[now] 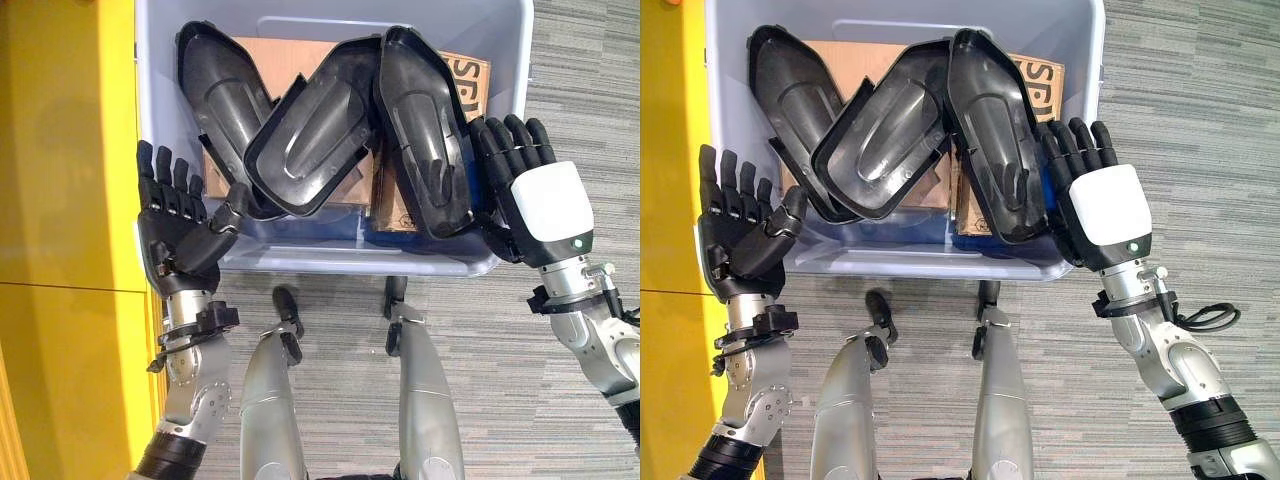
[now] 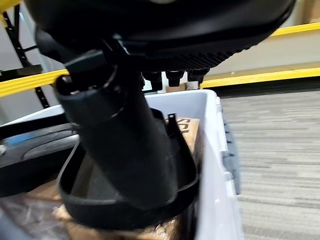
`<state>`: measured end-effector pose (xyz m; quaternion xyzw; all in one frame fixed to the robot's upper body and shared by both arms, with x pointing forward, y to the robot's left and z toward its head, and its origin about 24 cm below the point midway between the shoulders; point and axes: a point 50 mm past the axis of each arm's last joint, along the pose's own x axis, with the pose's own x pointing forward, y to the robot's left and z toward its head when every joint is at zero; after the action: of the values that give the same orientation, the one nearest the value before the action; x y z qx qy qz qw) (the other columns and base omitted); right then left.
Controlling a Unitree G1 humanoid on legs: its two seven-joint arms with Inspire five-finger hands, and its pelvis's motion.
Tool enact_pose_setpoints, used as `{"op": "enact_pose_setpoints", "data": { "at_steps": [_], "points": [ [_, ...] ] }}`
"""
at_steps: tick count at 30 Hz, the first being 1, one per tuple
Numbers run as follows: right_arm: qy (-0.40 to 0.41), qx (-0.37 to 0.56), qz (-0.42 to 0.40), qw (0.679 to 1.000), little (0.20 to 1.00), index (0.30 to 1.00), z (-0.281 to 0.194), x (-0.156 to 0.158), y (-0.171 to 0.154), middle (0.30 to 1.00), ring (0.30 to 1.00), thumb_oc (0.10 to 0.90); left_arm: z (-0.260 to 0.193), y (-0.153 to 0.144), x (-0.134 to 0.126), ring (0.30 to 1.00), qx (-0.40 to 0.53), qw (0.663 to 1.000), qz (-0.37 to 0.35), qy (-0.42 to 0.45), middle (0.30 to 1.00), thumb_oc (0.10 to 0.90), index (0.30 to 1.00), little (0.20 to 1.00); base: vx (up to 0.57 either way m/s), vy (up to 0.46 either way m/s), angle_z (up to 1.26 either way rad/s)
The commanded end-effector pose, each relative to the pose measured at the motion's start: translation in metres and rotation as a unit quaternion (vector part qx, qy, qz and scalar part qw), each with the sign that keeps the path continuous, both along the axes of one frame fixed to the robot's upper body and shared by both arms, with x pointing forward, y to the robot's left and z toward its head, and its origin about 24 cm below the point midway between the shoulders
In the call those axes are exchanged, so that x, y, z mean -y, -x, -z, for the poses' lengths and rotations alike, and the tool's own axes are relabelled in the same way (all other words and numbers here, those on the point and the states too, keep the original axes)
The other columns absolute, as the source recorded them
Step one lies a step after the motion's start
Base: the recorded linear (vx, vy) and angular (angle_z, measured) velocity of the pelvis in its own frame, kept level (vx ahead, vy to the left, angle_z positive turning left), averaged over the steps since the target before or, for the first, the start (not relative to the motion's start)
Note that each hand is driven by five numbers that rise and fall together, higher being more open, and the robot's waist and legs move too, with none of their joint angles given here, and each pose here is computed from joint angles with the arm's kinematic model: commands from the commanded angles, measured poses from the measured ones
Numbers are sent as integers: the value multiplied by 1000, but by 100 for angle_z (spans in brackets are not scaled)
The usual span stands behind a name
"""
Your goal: Move parts from the plastic box to the shelf.
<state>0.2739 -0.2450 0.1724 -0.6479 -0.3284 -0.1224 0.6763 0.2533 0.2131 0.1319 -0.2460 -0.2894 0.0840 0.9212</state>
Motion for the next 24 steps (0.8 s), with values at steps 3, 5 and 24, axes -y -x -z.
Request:
{"op": "enact_pose_setpoints", "data": {
  "at_steps": [3,5,24],
  "points": [
    [-91,219,-35,971,1000,1000,-48,3,25,1000,1000,900,-39,18,-6,1000,118,992,-4,-39,1000,900,1000,1000,26,28,-1],
    [-105,270,-56,955,1000,1000,-55,-1,35,1000,1000,900,-41,19,-4,1000,121,992,-6,-33,1000,900,1000,1000,10,61,-5],
    [-35,402,-65,913,1000,1000,-106,-9,67,1000,1000,900,-48,19,-4,1000,124,992,1,0,1000,900,1000,1000,-2,30,-4]
  ]
}}
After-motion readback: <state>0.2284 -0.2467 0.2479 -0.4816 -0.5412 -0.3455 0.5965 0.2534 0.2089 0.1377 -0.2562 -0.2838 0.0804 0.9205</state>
